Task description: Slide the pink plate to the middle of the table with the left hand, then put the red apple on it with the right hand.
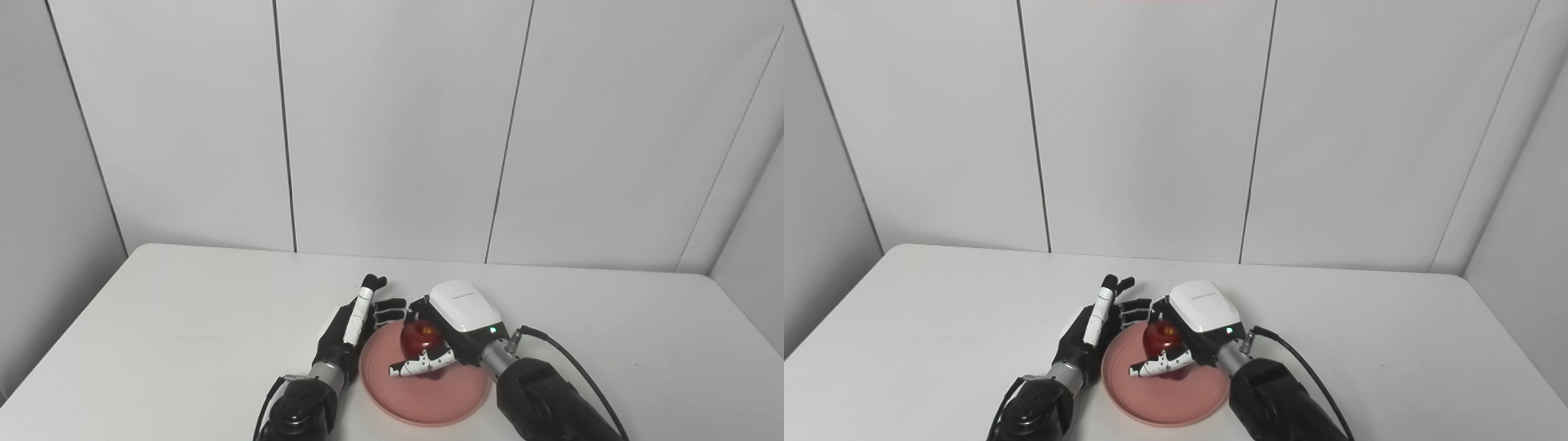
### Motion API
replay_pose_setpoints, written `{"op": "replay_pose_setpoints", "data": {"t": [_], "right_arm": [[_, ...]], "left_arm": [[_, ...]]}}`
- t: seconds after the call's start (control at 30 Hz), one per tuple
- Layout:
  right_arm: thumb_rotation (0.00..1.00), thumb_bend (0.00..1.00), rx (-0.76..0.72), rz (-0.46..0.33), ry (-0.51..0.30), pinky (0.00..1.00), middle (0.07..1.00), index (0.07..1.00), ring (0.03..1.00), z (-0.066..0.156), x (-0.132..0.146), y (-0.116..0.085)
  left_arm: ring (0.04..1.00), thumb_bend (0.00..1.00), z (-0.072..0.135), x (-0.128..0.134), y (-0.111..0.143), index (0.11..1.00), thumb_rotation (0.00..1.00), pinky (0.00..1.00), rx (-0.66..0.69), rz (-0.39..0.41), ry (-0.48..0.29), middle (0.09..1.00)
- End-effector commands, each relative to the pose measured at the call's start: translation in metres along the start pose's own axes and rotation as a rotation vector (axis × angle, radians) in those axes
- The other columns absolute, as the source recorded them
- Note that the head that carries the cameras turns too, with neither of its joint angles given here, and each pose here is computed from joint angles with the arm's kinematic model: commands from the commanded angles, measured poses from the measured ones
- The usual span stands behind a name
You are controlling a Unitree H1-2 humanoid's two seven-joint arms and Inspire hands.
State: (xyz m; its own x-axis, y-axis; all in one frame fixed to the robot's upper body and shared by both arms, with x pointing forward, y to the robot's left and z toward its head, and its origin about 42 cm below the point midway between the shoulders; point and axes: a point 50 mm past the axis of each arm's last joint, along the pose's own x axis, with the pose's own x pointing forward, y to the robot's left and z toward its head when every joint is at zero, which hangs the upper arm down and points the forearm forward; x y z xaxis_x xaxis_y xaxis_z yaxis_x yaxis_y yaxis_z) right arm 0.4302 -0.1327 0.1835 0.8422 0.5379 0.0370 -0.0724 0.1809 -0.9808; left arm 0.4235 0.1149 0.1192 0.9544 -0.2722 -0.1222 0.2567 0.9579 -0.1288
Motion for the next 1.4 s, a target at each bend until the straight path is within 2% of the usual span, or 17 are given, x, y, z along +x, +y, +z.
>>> {"op": "replay_pose_setpoints", "data": {"t": [0.0,0.13,0.2,0.33,0.47,0.67,1.1,1.3,1.37], "right_arm": [[0.70,0.81,-0.037,-0.074,-0.051,0.37,0.507,0.550,0.444,0.002,0.007,-0.025],[0.74,0.88,-0.058,-0.078,-0.056,0.42,0.558,0.597,0.497,0.001,0.006,-0.026],[0.82,0.93,-0.063,-0.079,-0.060,0.44,0.584,0.631,0.522,0.000,0.005,-0.027],[0.91,0.99,-0.059,-0.078,-0.065,0.47,0.614,0.671,0.553,-0.001,0.003,-0.029],[0.99,1.00,-0.055,-0.083,-0.082,0.51,0.646,0.699,0.587,-0.002,0.002,-0.032],[1.00,1.00,-0.056,-0.099,-0.097,0.54,0.655,0.706,0.602,-0.004,0.001,-0.035],[1.00,1.00,-0.032,-0.148,-0.125,0.60,0.690,0.721,0.650,-0.008,0.001,-0.042],[1.00,1.00,0.128,-0.187,-0.108,0.60,0.723,0.736,0.683,-0.011,0.001,-0.046],[1.00,1.00,0.247,-0.206,-0.088,0.63,0.754,0.755,0.717,-0.010,0.000,-0.047]], "left_arm": [[0.731,0.85,0.012,0.007,-0.003,0.886,0.98,0.71,0.004,-0.014,-0.010,0.724],[0.736,0.86,0.012,0.008,-0.003,0.888,0.99,0.68,0.026,-0.007,-0.005,0.728],[0.728,0.86,0.012,0.008,-0.002,0.885,1.00,0.64,0.034,-0.001,-0.001,0.723],[0.719,0.86,0.012,0.008,-0.002,0.883,1.00,0.61,0.045,0.009,-0.001,0.716],[0.726,0.85,0.012,0.008,-0.001,0.883,1.00,0.63,0.051,0.004,-0.002,0.718],[0.746,0.85,0.012,0.008,-0.001,0.887,1.00,0.68,0.050,0.000,-0.001,0.730],[0.756,0.85,0.012,0.008,-0.003,0.880,0.98,0.74,0.013,-0.009,-0.001,0.743],[0.763,0.86,0.011,0.007,-0.003,0.895,0.99,0.74,0.024,-0.009,-0.004,0.793],[0.767,0.87,0.012,0.007,-0.004,0.911,1.00,0.76,0.029,-0.011,-0.001,0.789]]}}
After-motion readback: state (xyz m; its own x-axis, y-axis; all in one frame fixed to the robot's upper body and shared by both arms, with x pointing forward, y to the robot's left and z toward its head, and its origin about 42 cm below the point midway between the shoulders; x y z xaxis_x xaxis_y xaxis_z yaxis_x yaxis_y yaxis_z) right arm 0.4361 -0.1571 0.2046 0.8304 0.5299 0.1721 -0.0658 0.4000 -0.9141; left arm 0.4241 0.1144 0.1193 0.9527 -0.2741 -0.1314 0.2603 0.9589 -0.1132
